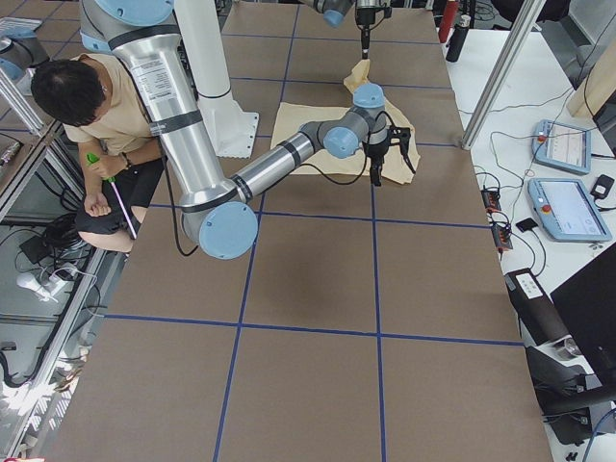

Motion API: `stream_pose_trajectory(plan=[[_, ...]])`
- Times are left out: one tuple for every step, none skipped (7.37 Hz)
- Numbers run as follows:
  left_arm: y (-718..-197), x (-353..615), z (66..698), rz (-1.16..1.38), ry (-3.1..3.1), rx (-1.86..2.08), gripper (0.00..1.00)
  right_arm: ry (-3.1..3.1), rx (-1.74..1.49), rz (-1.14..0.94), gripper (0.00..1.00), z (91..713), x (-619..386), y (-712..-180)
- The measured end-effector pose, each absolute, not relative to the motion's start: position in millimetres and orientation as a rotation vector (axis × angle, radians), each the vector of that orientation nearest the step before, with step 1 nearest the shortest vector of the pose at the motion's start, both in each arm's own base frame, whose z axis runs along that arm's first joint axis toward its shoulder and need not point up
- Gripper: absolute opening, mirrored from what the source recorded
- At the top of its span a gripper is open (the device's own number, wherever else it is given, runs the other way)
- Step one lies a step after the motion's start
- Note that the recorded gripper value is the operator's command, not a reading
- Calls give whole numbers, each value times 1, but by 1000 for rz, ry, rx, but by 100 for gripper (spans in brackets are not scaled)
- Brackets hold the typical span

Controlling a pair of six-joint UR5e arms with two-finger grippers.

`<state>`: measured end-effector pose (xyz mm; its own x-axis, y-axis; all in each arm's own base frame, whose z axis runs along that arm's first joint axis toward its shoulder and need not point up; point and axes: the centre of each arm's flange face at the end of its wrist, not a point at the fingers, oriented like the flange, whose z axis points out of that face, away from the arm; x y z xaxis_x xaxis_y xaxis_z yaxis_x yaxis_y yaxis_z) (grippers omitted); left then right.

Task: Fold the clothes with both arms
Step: 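Release the sleeve and withdraw the right arm while the left gripper grasps the other cuff, then fold the held sleeve with the left gripper across the chest while the right arm lowers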

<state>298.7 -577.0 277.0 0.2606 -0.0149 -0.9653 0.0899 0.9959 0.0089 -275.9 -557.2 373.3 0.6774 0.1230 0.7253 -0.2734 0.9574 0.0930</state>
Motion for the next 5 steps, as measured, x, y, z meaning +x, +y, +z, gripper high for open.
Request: stream_pose_trajectory(plan=[[-596,318,221,-119,1325,42,0,-749,210,182,99,406,-248,-558],[-609,343,172,-168,1342,31,0,-714,213,150,99,432,-222,-559],[-615,377,131,-201,1350,34,0,-691,207,132,99,454,-201,-558],[-614,423,94,-218,1349,61,0,-676,201,119,99,469,-187,-556],[-607,467,63,-224,1350,97,0,-667,196,112,99,478,-180,-554]])
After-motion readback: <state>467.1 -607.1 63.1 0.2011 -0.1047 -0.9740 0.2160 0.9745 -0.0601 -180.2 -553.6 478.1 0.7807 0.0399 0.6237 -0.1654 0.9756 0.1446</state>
